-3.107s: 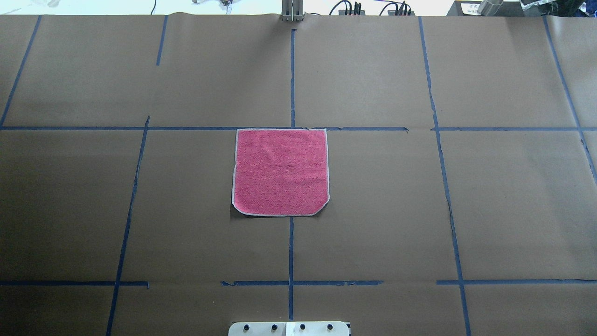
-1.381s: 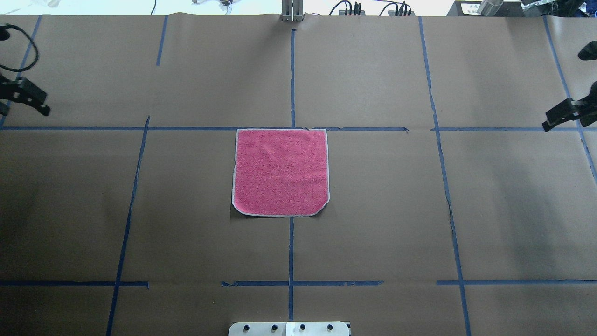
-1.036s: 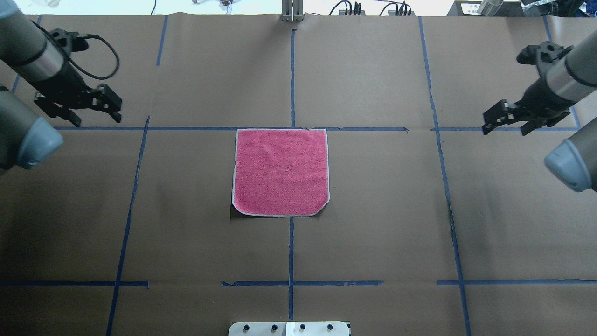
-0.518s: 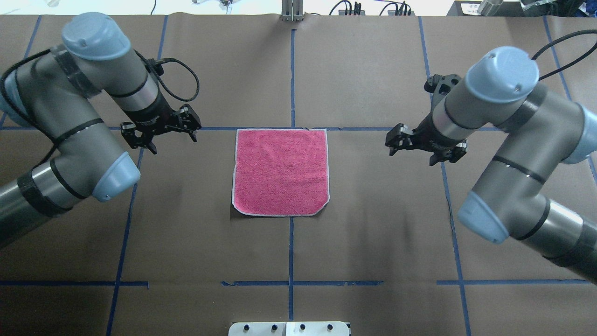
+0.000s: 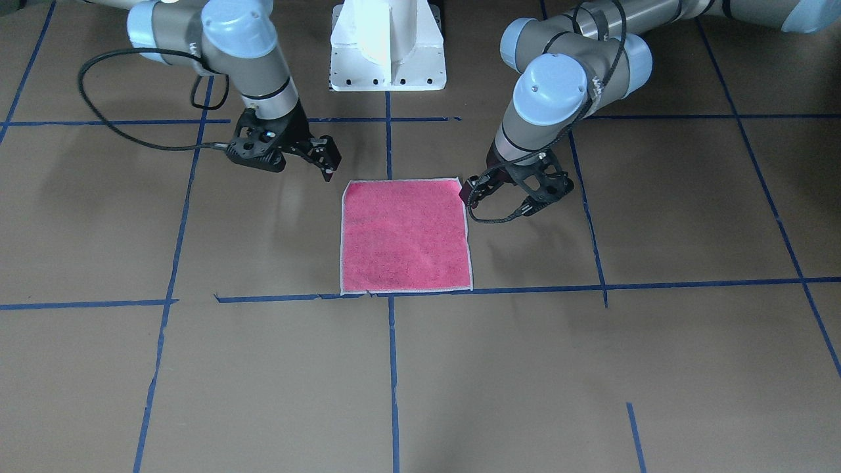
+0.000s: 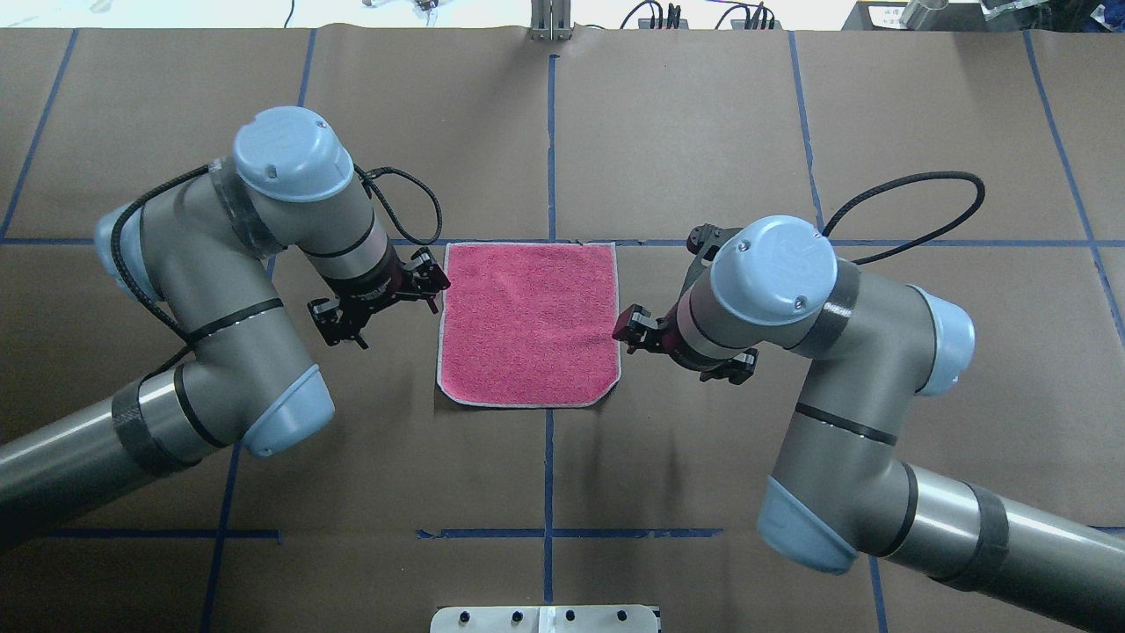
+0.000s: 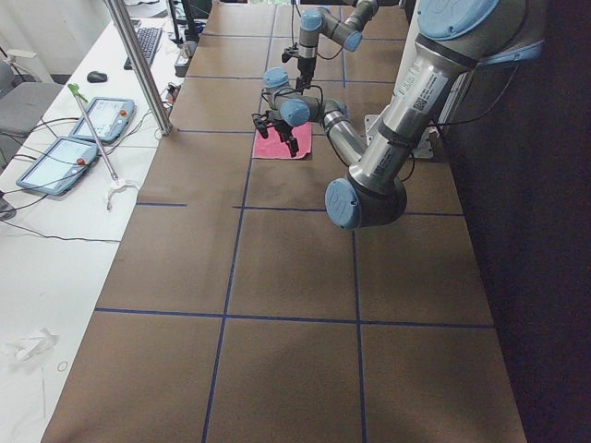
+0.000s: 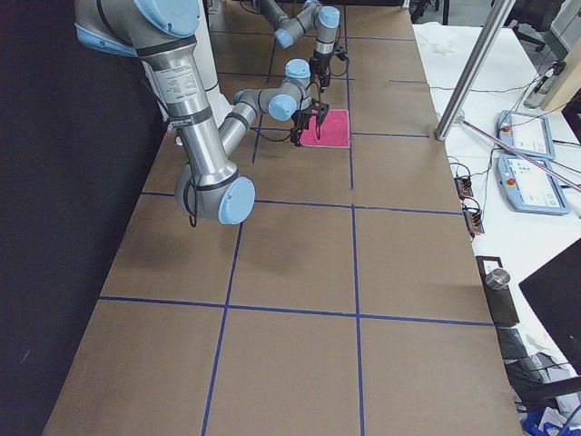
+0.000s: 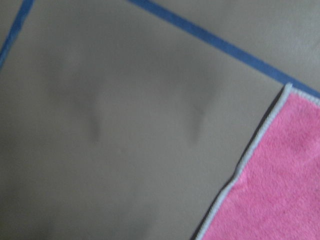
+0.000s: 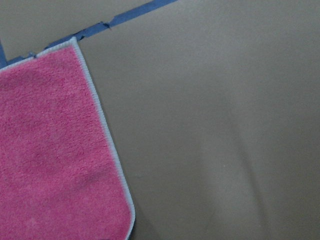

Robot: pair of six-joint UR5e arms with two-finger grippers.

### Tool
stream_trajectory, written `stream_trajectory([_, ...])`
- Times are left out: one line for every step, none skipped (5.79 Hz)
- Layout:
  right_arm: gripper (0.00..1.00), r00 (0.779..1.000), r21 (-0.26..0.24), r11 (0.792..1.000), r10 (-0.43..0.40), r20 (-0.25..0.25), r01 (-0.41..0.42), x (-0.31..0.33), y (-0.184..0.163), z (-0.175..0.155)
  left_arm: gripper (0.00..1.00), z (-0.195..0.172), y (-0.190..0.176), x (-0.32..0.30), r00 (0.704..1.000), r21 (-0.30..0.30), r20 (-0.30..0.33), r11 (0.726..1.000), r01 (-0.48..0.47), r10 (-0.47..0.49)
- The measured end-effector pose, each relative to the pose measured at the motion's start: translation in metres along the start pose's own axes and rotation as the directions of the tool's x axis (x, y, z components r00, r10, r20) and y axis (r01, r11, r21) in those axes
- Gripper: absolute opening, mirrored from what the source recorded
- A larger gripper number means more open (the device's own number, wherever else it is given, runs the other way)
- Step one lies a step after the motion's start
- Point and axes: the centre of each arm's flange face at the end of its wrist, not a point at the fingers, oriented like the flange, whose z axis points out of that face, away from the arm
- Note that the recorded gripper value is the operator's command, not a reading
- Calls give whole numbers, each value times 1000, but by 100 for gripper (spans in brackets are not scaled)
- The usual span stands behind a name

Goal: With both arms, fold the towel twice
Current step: 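Move both grippers down to the towel's corners nearest the robot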

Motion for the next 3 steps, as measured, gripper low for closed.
stream_trajectory([100, 1000, 5, 1000, 11, -7, -11, -12, 10, 10, 100, 7, 22, 3, 1000, 6, -1, 1000, 14, -14])
stream_trajectory([100, 1000, 10, 1000, 13, -10, -13, -17, 15, 15, 100, 9, 40, 2, 1000, 4, -6, 1000, 31, -31])
stream_trajectory([100, 1000, 17, 1000, 17, -11, -16, -26, 15, 19, 100, 13, 58, -2, 999, 3, -9, 999, 48, -48])
